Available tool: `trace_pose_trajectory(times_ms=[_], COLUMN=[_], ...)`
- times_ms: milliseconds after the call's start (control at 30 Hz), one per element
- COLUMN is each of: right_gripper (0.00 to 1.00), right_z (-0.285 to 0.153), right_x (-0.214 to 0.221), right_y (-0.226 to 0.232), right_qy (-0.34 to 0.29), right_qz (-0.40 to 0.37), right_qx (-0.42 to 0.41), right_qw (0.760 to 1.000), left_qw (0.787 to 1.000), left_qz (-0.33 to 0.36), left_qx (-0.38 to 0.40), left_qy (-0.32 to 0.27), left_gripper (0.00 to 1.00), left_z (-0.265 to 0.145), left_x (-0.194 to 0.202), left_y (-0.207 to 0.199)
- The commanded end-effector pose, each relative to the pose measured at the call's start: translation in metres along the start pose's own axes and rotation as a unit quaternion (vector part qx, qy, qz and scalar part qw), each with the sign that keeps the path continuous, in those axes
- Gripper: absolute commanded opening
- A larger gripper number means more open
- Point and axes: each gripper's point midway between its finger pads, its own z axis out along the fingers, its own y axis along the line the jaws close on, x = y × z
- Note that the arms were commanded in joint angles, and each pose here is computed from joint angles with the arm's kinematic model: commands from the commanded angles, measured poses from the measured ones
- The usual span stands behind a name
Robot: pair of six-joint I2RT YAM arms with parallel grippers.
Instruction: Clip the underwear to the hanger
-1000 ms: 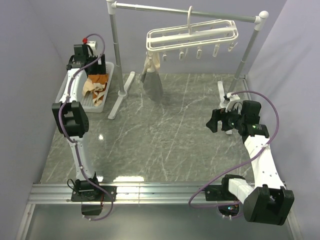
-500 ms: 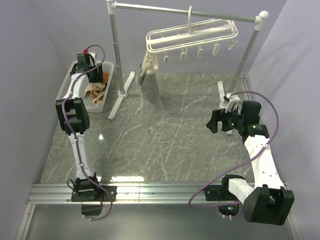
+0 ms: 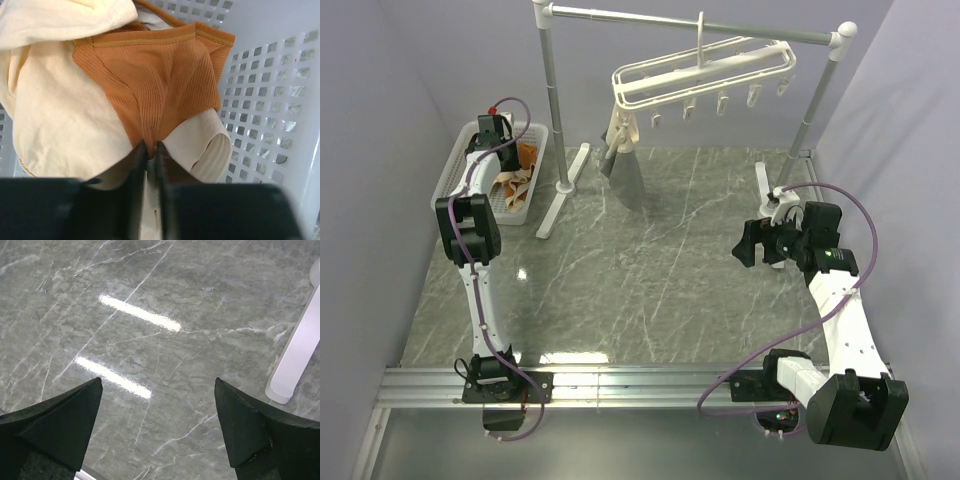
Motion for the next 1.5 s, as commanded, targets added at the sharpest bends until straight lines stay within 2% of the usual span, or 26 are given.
trace_pose_trajectory(times_ms=[0, 100, 300, 433, 600, 800, 900, 933, 1033, 1167, 1233, 1267, 1300, 1433, 1467], right_gripper=[1.00, 1.00, 1.00, 1.00, 1.00, 1.00, 1.00, 1.00, 1.00, 0.99, 0.99, 0.99, 0.99, 0.99, 0.99], right_z=[-0.008, -0.009, -0.012, -0.017, -0.021, -0.028, -0.030, -0.031, -0.031, -0.032, -0.032, -0.033, -0.033, -0.040, -0.041], right_x=[-0.029, -0.031, -0.042, -0.053, -0.071, -0.089, -0.092, -0.093, -0.091, -0.088, -0.086, -0.085, -0.085, -0.087, -0.087], right_y=[0.000, 0.001, 0.005, 0.008, 0.012, 0.021, 0.025, 0.027, 0.028, 0.032, 0.034, 0.035, 0.038, 0.048, 0.049], right_qy=[-0.036, -0.039, -0.051, -0.061, -0.070, -0.092, -0.098, -0.099, -0.099, -0.099, -0.099, -0.100, -0.102, -0.113, -0.116], right_qz=[-0.014, -0.015, -0.021, -0.034, -0.049, -0.061, -0.063, -0.064, -0.066, -0.071, -0.073, -0.073, -0.076, -0.094, -0.097], right_qx=[0.007, 0.004, -0.005, -0.010, -0.023, -0.041, -0.050, -0.053, -0.057, -0.065, -0.070, -0.073, -0.081, -0.096, -0.098], right_qw=[0.999, 0.999, 0.998, 0.998, 0.996, 0.993, 0.992, 0.992, 0.991, 0.990, 0.990, 0.990, 0.989, 0.984, 0.984], left_qw=[0.999, 0.997, 0.987, 0.974, 0.962, 0.932, 0.917, 0.903, 0.878, 0.862, 0.844, 0.842, 0.820, 0.775, 0.755], left_qz=[-0.007, -0.003, -0.007, -0.001, 0.007, 0.031, 0.059, 0.102, 0.165, 0.183, 0.235, 0.249, 0.280, 0.339, 0.360], left_qx=[0.001, 0.020, 0.070, 0.104, 0.141, 0.215, 0.249, 0.284, 0.334, 0.394, 0.422, 0.436, 0.467, 0.515, 0.533], left_qy=[-0.048, -0.078, -0.145, -0.202, -0.234, -0.290, -0.307, -0.305, -0.301, -0.262, -0.234, -0.199, -0.177, -0.134, -0.125], left_gripper=[0.14, 0.00, 0.00, 0.00, 0.00, 0.00, 0.00, 0.00, 0.00, 0.00, 0.00, 0.00, 0.00, 0.01, 0.00], left_z=[-0.017, -0.041, -0.126, -0.210, -0.283, -0.385, -0.427, -0.447, -0.477, -0.495, -0.492, -0.488, -0.491, -0.482, -0.484], left_x=[-0.038, -0.064, -0.121, -0.154, -0.169, -0.170, -0.152, -0.132, -0.091, -0.035, 0.001, 0.024, 0.050, 0.101, 0.115], left_y=[0.000, -0.008, -0.027, -0.041, -0.055, -0.081, -0.093, -0.105, -0.123, -0.145, -0.164, -0.172, -0.193, -0.216, -0.226])
